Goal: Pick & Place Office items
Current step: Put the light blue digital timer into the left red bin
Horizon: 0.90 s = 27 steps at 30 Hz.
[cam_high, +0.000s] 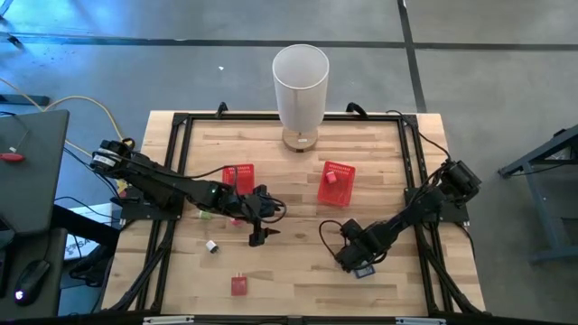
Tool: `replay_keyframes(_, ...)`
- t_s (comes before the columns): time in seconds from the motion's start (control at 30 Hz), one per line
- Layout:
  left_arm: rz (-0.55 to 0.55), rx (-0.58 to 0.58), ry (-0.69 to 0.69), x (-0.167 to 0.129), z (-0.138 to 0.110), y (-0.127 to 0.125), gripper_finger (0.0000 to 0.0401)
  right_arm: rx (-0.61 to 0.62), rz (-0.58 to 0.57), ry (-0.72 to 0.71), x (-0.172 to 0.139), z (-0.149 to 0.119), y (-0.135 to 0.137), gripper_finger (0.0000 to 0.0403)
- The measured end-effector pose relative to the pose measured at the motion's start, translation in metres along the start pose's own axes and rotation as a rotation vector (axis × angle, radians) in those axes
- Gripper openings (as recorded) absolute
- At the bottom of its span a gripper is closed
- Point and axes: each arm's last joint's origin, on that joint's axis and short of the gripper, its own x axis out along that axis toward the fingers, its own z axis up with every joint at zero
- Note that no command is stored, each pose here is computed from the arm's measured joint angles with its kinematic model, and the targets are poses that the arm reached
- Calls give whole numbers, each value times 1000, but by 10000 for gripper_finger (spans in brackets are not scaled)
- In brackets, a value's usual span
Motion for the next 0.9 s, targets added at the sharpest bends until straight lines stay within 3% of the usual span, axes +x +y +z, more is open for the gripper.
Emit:
replay_keyframes(0.3,-5,-10,8,0,-1,0,337,-3,13,-10,0,0,1,141)
replay_keyframes(0.9,-18,-25,15,0,-1,0,337,-38,18,-51,-7,2,-2,141)
